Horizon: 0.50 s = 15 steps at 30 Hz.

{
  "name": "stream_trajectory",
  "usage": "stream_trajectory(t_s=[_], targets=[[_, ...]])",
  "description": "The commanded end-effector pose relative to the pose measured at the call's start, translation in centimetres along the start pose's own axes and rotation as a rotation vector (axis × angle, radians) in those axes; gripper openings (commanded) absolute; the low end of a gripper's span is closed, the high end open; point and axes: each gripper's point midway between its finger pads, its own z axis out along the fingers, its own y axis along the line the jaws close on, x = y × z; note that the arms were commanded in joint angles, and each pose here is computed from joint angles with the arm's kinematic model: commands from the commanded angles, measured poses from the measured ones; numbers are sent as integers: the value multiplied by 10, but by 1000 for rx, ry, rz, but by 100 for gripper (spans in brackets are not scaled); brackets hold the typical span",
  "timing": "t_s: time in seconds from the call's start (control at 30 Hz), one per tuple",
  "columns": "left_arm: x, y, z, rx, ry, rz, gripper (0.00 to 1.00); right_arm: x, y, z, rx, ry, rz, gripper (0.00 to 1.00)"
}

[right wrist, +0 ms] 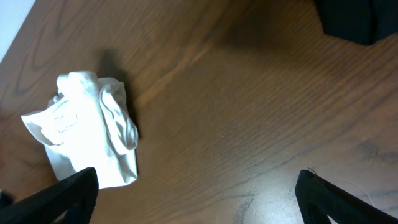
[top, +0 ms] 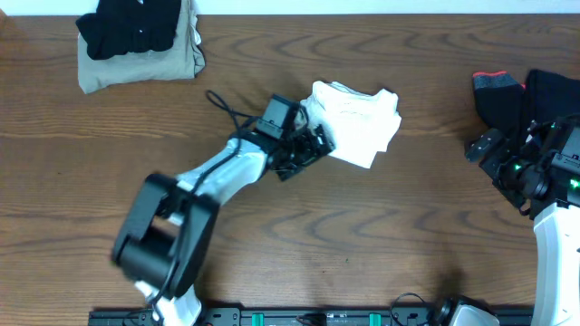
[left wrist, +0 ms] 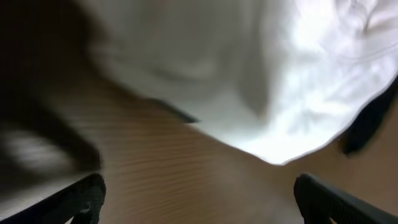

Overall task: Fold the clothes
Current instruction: 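Drag the held bundle leftward toward the folded clothes stack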

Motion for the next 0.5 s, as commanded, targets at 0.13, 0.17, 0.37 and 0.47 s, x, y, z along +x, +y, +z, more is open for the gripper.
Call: stream_trajectory(t_s=[0.13,0.17,0.37,0.47], targets=[[-45,-24,-74,-6,-310,58,98,-4,-2,-2,4,-12,-4,99],[-46,-24,-79,-10,-317,59,98,-4,-2,-2,4,-12,-4,99],[-32,-14,-71,-36,-269,-103,98,-4,-1,-2,3,-12,-4,99],[-15,-11,-55,-61,-224,-195,98,-4,-2,-2,4,-12,-4,99]])
